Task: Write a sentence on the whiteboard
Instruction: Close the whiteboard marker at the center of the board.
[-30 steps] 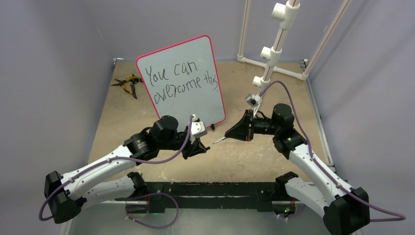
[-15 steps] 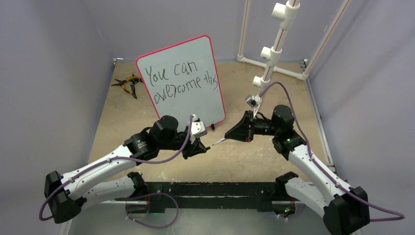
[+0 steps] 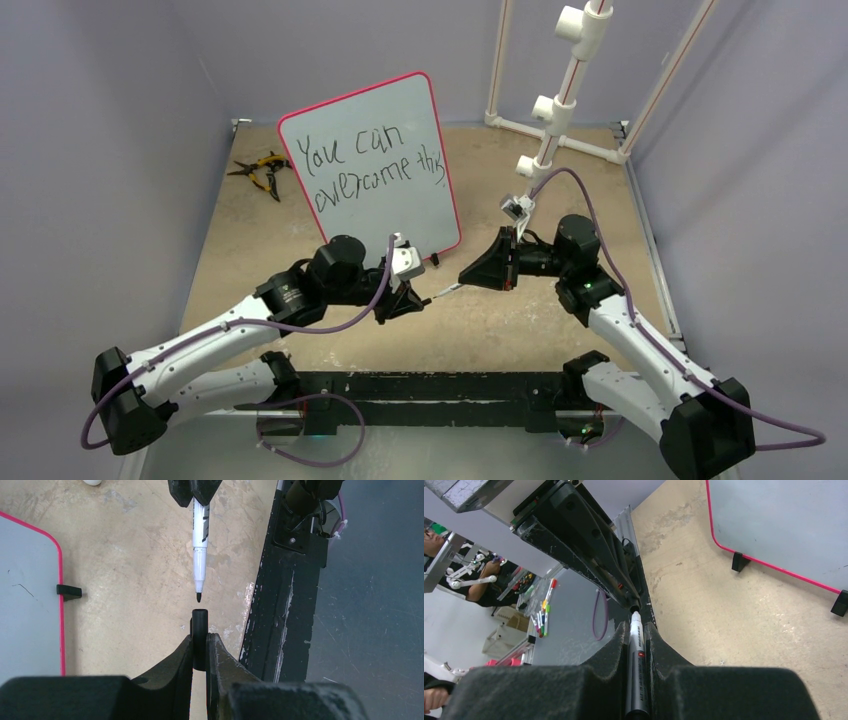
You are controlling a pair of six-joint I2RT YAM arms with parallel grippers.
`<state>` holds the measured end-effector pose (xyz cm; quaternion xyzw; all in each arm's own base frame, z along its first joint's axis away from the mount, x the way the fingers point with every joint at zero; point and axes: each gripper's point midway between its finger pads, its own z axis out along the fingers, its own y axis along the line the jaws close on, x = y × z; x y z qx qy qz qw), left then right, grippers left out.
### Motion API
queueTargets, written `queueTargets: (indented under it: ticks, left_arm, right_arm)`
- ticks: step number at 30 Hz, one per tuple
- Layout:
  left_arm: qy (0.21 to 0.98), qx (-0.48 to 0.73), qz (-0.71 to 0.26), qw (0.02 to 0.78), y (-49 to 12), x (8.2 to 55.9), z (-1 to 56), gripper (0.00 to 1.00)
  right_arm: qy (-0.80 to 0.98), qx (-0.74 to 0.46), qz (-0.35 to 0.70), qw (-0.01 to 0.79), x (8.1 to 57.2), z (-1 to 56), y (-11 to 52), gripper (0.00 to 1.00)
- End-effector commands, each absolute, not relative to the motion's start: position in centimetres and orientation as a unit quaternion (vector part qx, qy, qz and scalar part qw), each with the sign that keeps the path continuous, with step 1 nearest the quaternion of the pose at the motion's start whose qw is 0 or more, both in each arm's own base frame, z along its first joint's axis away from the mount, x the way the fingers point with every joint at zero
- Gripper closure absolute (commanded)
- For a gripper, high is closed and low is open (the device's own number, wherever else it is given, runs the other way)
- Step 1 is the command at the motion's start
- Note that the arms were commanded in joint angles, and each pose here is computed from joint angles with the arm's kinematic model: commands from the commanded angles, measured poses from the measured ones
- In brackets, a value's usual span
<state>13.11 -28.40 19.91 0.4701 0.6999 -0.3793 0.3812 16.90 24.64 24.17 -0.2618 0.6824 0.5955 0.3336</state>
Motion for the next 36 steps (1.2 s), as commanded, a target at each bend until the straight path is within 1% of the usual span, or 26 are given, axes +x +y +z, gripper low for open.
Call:
queueTargets:
  ticks: [1,21,36]
  left_arm:
    - [0.680,0.479,-0.391,0.395,-29.10,13.22,21.08,1.00]
    - [0.674,0.482,-0.397,0.395,-29.36,13.07,21.33,1.00]
    - [0.671,0.481,-0.398,0.400,-29.52,13.26,21.62,1.00]
  right_arm:
    - [0.668,-0.277,0.603,0.336,16.55,24.88,24.83,1.00]
    - [0.672,-0.279,0.606,0.323,16.45,24.22,25.13,1.00]
    - [0.662,-0.283,0.619,0.314,15.80,24.83,25.22,1.00]
